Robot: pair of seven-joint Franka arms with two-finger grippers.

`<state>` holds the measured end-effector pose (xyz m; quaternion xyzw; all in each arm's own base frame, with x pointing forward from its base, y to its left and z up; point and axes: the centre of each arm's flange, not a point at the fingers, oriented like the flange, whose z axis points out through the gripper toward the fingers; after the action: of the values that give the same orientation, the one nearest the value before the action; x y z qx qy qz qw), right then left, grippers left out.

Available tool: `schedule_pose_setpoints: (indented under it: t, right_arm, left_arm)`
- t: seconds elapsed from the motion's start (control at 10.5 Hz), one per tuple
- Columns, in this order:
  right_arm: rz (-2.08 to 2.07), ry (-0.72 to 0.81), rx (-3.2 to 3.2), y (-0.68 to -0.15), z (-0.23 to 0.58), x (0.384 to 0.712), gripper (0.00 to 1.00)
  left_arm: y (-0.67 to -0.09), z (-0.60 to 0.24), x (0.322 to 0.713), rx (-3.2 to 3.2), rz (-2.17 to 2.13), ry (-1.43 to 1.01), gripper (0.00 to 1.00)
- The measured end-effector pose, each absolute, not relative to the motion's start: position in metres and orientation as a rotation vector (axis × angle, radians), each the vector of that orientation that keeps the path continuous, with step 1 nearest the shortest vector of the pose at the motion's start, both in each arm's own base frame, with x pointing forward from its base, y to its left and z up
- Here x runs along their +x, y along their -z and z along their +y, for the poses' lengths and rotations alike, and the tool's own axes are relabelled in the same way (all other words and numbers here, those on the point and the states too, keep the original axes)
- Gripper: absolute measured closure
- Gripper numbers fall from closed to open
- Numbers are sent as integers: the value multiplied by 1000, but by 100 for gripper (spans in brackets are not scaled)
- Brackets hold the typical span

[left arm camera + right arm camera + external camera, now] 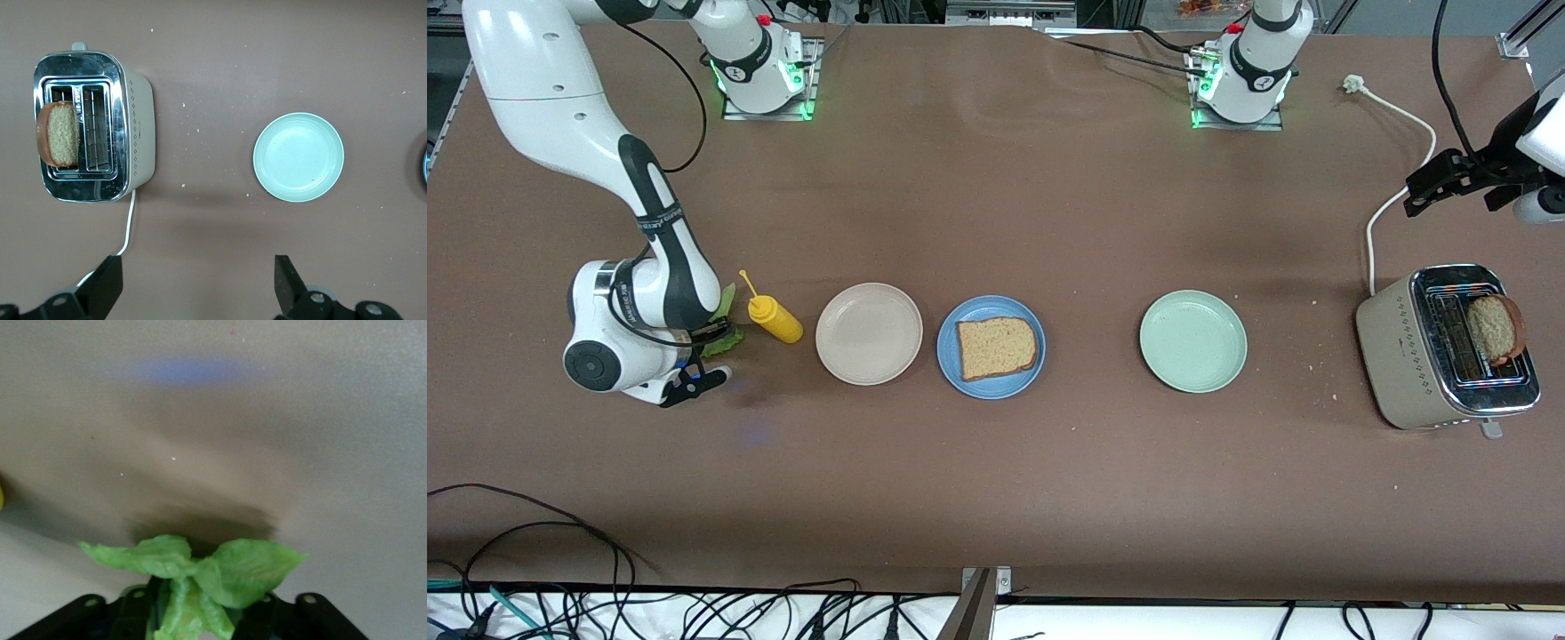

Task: Make sandwich in blue plate with both arms
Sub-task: 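Carry the lettuce with the right gripper onto the bread slice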

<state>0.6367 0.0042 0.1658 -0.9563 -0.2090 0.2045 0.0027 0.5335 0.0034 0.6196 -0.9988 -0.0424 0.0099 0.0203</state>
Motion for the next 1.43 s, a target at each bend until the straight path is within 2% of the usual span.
schedule_pose_setpoints:
  t: [0.1, 0.19, 0.48, 0.76, 0.95, 1.24, 1.43]
  right_arm:
    - [-660, -636, -3000, -168, 6, 637, 73]
    - [-663, -623, -3004, -172, 7, 640, 80]
    - [-656, -635, -3005, -215, 8, 661, 81]
    - [-668, -649, -3002, -304, 23, 684, 81]
    - [-712, -613, -3017, -353, 62, 690, 81]
    - [-628, -624, -3065, -378, 151, 677, 81]
    - [-447, -629, -3066, -383, 220, 657, 87]
  left_arm:
    - [-620, 4, 533, -3098, -132, -31, 0]
    - [-619, 4, 534, -3098, -132, -31, 0]
    - [-619, 4, 534, -3098, -132, -33, 0]
    - [-618, 4, 534, -3098, -133, -34, 0]
    - [-619, 4, 535, -3098, -133, -33, 0]
    - [-618, 8, 535, -3098, -144, -34, 0]
    - [-618, 11, 535, -3097, -152, -34, 0]
